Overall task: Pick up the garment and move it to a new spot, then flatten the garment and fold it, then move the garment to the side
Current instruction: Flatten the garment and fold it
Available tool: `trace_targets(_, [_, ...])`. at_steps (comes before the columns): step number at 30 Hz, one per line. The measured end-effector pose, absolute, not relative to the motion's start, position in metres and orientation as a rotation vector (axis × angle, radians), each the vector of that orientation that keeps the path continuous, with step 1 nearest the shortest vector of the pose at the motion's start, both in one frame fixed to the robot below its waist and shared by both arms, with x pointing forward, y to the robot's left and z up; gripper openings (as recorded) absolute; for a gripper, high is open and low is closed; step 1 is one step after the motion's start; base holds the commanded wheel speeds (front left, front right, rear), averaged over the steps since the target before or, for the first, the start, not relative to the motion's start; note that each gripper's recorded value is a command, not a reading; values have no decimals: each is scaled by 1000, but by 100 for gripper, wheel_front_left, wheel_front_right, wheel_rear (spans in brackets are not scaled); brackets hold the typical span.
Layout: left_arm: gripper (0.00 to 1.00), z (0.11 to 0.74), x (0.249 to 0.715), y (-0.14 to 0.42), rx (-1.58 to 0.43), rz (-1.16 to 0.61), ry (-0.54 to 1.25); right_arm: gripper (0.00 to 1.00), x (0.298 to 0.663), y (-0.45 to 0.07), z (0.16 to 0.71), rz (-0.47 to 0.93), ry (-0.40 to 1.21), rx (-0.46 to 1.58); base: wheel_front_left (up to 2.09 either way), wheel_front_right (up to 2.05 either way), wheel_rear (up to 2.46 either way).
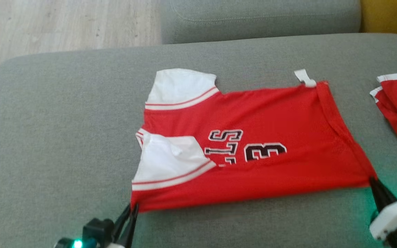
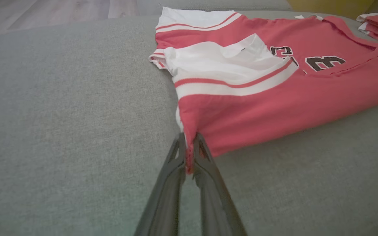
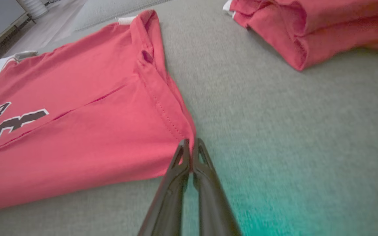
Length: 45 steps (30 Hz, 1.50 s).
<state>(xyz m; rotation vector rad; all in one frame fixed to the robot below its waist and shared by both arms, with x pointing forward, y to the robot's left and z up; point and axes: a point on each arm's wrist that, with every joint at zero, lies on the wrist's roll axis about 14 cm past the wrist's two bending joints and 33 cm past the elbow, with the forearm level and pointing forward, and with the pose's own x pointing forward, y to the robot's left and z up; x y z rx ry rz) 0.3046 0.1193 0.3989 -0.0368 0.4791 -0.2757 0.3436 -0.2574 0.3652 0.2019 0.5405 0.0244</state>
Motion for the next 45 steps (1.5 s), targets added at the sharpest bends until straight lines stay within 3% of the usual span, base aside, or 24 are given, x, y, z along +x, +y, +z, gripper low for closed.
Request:
trace_targets(10, [0, 384, 283, 116, -62, -286, 558, 0, 328, -261, 361, 7, 563, 215, 0, 0, 0])
trace_targets(11, [17, 383, 283, 115, -61, -288, 563, 14, 327, -261, 360, 6, 569, 211, 0, 0, 0])
trace_targets(12, [40, 381, 282, 115, -60, -290, 568, 73, 327, -262, 359, 3, 571, 211, 0, 0, 0])
trace_targets(13, [68, 380, 282, 115, -57, -295, 572, 100, 327, -262, 359, -1, 571, 212, 0, 0, 0])
trace_targets(14, [100, 379, 283, 116, -53, -295, 575, 100, 328, -263, 360, -8, 566, 213, 0, 0, 0])
trace_targets(23, [100, 406, 329, 114, 32, -372, 477, 100, 336, -262, 379, -9, 485, 212, 0, 0, 0])
trace_targets(32, [100, 497, 472, 108, 166, -480, 279, 100, 352, -247, 388, 30, 465, 213, 0, 0, 0])
trace_targets(38, [100, 507, 546, 95, 180, -504, 317, 100, 358, -257, 381, -5, 491, 207, 0, 0, 0])
trace_targets(45, [100, 457, 599, 91, 244, -487, 473, 100, 363, -268, 367, -49, 526, 201, 0, 0, 0])
